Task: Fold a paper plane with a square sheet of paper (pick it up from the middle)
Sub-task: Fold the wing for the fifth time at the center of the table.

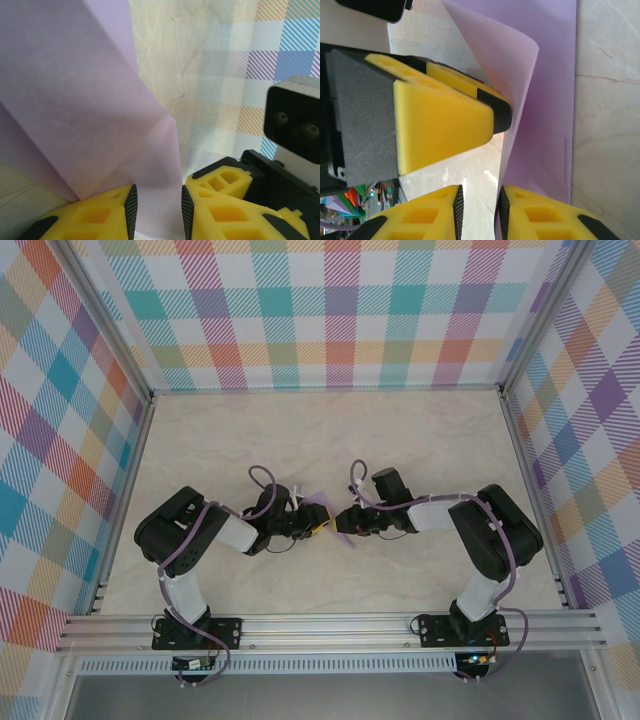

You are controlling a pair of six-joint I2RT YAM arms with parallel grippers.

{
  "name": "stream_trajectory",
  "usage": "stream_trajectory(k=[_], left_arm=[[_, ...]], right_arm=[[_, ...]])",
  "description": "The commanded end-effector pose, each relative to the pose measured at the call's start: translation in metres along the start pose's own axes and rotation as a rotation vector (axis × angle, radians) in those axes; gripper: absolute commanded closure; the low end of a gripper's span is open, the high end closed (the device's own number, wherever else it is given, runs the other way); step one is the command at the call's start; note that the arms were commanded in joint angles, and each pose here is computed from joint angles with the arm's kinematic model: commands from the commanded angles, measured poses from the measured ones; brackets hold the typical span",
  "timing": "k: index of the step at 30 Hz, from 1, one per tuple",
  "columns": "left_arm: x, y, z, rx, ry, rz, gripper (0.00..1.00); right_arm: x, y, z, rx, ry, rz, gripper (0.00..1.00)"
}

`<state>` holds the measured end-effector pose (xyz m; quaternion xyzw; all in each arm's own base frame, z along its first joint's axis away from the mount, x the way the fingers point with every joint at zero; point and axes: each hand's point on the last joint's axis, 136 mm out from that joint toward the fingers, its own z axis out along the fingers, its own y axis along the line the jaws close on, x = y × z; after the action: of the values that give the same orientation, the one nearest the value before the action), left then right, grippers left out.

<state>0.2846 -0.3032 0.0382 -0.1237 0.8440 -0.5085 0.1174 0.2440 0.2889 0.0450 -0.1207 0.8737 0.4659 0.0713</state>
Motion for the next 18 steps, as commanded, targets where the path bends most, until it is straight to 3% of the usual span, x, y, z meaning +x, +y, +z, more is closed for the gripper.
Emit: stream_trajectory(k=[1, 18], left_arm=[[-0.0042, -0.0049, 0.0044, 0.015, -0.016, 0.035, 0.69], [-0.0059, 0.0031, 0.0080, -0.016, -0.019, 0.013, 0.69]], right_arm=[[0.0055, -0.0008, -0.0067, 0.029, 0.020, -0.029, 0.72], [0.0109, -0.0066, -0.0015, 0.165, 0.085, -0.264, 0.71]])
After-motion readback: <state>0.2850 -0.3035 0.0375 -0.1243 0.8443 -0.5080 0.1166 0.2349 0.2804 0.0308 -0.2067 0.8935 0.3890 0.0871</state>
